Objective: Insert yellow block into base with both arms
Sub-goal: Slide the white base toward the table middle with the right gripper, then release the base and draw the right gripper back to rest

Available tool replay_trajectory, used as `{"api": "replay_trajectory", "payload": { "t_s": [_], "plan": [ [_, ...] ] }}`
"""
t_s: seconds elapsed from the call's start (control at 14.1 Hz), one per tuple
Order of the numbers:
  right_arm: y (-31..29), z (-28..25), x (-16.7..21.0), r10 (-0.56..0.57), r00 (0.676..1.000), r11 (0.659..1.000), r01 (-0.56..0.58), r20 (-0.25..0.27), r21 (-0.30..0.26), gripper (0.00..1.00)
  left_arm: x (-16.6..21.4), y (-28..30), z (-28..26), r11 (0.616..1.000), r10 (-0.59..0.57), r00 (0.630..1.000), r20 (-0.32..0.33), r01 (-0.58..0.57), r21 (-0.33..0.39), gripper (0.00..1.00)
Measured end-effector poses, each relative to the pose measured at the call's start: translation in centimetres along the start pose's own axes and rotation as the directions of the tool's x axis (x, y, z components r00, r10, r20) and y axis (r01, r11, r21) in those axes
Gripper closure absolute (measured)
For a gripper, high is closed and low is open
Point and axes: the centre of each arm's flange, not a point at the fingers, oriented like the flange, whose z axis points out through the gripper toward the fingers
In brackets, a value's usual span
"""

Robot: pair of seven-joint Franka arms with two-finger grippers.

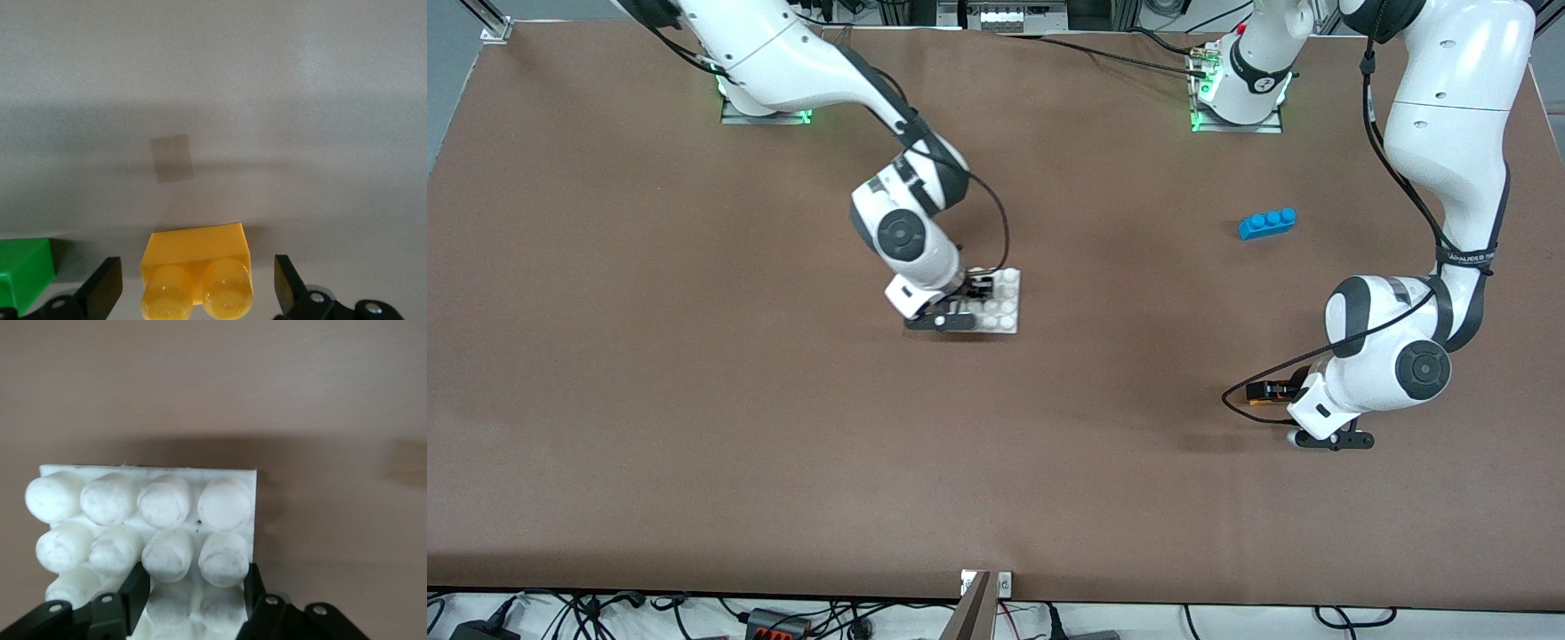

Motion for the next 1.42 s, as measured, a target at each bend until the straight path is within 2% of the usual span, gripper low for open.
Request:
{"api": "replay_trajectory", "payload": {
  "t_s": [0.07,0.21,0.28,0.36,0.5,0.57,0.71,0.92,1.0,1.07,1.28,1.42],
  "plan": [
    [-1.7,0.3,-0.4,-0.013,1.0,1.0,0.013,-0.007,0.011,0.33,0.0,0.0,0.0,1.0,-0.001,1.0,0.001,0.001,0.0,0.0],
    [-3.5,0.5,-0.8,-0.034,0.999,0.999,0.034,-0.017,0.025,0.17,0.0,-0.2,0.1,1.0,-0.004,1.0,0.002,0.004,0.001,0.0],
    [-3.6,0.4,-0.6,-0.034,0.999,0.999,0.034,-0.014,0.023,0.07,-0.1,-0.3,0.1,1.0,-0.005,1.0,0.003,0.005,0.001,0.0],
    [-3.5,-0.2,-0.3,-0.031,1.0,0.999,0.031,-0.002,0.01,0.0,-0.1,-0.3,0.2,1.0,-0.005,1.0,0.004,0.005,0.001,0.01],
    [-3.5,-2.6,0.3,-0.027,0.999,1.0,0.027,0.022,-0.015,0.0,-0.1,-0.3,0.3,1.0,-0.006,1.0,0.006,0.006,0.001,0.03],
    [-3.3,-4.5,0.7,-0.023,0.999,0.999,0.024,0.03,-0.03,0.0,-0.1,-0.3,0.3,1.0,-0.006,1.0,0.006,0.006,0.001,0.09],
    [-1.8,-9.4,1.7,-0.001,0.999,0.997,0.004,0.039,-0.071,0.0,-0.1,-0.3,0.4,1.0,-0.006,1.0,0.007,0.006,0.001,0.11],
    [3.0,-18.2,4.0,0.033,0.999,0.983,-0.032,0.002,-0.181,0.0,-0.2,-0.3,0.5,1.0,-0.006,1.0,0.01,0.006,0.001,0.14],
    [5.0,-20.8,4.5,0.032,0.999,0.974,-0.032,-0.006,-0.225,0.0,-0.2,-0.3,0.6,1.0,-0.006,1.0,0.01,0.006,0.001,0.19],
    [7.0,-23.3,4.7,0.021,1.0,0.963,-0.019,0.003,-0.268,0.0,-0.2,-0.3,0.6,1.0,-0.006,1.0,0.011,0.006,0.001,0.19],
    [13.2,-29.8,4.1,-0.018,0.992,0.937,0.059,0.122,-0.345,0.0,-0.2,-0.3,0.6,1.0,-0.006,1.0,0.011,0.006,0.001,0.27],
    [17.8,-33.7,4.5,-0.057,0.985,0.936,0.11,0.163,-0.335,0.0,-0.2,-0.3,0.6,1.0,-0.006,1.0,0.011,0.006,0.001,0.3]
  ]
}}
